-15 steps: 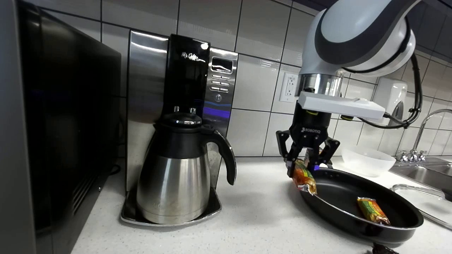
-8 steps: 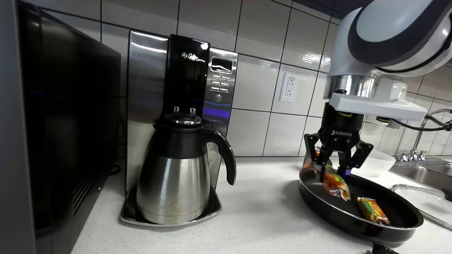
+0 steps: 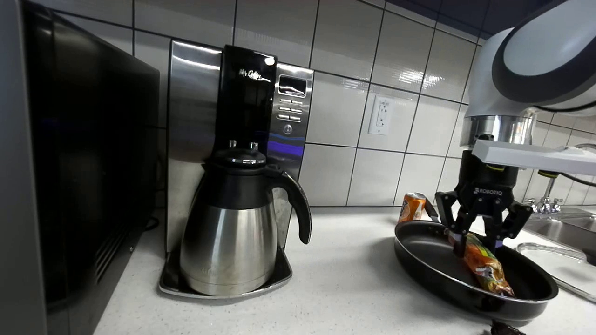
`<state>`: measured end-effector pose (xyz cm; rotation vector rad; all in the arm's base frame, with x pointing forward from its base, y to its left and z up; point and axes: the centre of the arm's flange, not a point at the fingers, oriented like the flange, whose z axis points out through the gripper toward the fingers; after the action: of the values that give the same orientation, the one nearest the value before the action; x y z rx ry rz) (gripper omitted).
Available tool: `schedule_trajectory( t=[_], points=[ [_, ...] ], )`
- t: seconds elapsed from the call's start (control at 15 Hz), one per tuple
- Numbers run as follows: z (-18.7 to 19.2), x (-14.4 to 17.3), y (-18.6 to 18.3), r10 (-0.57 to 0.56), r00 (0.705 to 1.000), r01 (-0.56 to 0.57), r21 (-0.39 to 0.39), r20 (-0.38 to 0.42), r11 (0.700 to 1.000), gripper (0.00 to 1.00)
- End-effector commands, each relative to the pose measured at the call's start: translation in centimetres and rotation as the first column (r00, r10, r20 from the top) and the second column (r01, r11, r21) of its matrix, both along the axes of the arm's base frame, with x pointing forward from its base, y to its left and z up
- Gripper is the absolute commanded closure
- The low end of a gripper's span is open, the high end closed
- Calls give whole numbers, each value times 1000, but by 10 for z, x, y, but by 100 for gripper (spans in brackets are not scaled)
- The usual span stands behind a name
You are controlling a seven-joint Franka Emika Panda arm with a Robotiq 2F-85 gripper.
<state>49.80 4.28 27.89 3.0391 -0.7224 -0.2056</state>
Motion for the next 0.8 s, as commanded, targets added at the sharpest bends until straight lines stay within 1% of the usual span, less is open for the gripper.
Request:
schedule_trajectory(
  t=[0.0, 0.33, 0.73],
  points=[
    [-4, -9, -32, -21, 1000, 20, 22, 21, 1000, 83],
    [-18, -2, -64, -78, 996, 77, 15, 36, 997, 83],
    [-35, 14, -82, -129, 991, 129, -8, 47, 992, 83]
  ],
)
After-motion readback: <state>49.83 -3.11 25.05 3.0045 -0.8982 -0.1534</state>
